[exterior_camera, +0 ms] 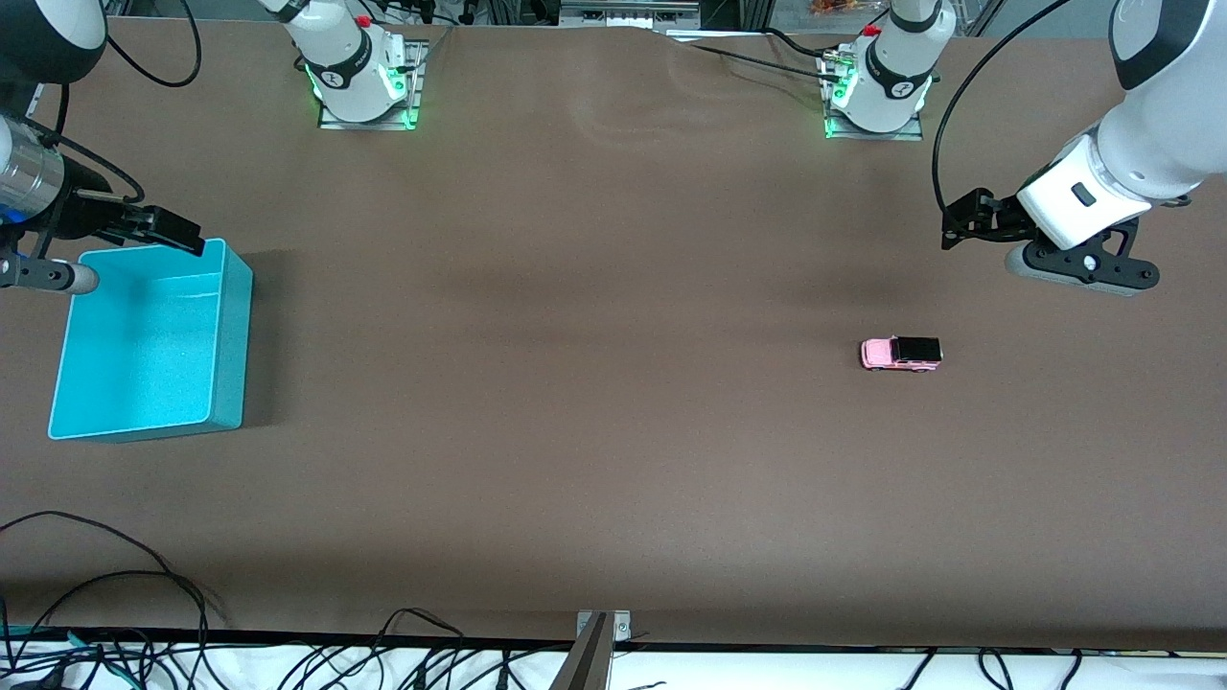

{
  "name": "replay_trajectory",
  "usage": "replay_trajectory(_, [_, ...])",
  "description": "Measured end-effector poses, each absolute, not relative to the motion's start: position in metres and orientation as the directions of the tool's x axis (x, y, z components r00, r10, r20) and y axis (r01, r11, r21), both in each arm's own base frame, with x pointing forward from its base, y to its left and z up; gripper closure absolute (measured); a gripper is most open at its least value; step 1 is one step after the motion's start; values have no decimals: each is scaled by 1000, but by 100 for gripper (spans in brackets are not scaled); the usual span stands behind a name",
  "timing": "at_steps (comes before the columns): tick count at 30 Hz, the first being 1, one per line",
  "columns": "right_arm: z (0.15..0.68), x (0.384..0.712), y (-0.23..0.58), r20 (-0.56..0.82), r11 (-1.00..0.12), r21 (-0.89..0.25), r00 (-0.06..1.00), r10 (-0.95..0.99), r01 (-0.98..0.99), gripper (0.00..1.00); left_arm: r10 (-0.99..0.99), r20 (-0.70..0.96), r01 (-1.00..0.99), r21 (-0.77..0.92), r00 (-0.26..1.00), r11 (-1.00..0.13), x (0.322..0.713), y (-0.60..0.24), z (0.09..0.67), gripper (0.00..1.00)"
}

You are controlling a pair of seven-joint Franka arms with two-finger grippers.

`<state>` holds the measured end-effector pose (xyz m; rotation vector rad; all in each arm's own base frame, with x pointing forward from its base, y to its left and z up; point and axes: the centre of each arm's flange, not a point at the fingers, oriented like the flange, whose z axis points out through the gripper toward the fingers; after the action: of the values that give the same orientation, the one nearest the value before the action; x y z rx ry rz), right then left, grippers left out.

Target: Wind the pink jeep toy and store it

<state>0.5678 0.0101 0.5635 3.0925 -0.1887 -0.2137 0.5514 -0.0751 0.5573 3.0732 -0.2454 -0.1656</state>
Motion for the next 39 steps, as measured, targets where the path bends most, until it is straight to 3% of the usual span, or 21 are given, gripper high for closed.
replay_trajectory(39, [570,568,23,-122,-995,41,988,-99,-95,0,-159,-103,-153,63,982,-986,552,-74,557,0])
